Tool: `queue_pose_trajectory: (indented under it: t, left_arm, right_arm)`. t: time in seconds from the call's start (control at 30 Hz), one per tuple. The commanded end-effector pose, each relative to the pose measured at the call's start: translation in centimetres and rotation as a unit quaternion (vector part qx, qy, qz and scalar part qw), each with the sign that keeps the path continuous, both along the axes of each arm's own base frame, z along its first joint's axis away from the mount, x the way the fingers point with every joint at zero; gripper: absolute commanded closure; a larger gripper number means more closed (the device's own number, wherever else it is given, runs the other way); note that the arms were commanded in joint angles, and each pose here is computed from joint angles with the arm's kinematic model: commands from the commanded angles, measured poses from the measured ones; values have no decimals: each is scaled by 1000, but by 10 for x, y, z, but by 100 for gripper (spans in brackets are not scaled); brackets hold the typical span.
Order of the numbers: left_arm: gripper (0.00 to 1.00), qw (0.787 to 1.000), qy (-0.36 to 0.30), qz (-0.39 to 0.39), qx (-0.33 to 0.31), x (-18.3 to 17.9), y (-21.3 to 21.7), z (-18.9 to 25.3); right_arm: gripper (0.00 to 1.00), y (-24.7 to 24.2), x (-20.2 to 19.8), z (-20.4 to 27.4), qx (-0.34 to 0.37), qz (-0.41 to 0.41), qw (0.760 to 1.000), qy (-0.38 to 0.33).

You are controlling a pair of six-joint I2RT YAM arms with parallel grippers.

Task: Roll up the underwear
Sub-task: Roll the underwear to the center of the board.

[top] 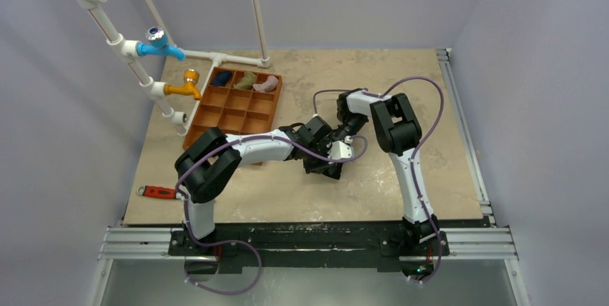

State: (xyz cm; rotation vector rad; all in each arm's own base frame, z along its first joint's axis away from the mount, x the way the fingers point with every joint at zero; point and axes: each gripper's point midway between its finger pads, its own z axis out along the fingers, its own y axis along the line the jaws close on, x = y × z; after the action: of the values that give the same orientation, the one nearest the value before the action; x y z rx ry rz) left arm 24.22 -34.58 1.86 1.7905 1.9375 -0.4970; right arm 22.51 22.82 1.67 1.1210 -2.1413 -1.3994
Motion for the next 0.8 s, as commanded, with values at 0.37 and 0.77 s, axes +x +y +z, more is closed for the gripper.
queue_pose_trajectory:
  t: [0.37, 0.77]
  left_arm:
    - [100, 998, 62, -24, 20, -13, -6, -33]
    - [100, 997, 67, -19, 31, -8, -3, -37]
  right_arm:
    - [46, -27, 48, -13, -1, -4, 985, -173]
    - [44, -68, 61, 9, 22, -71, 984, -162]
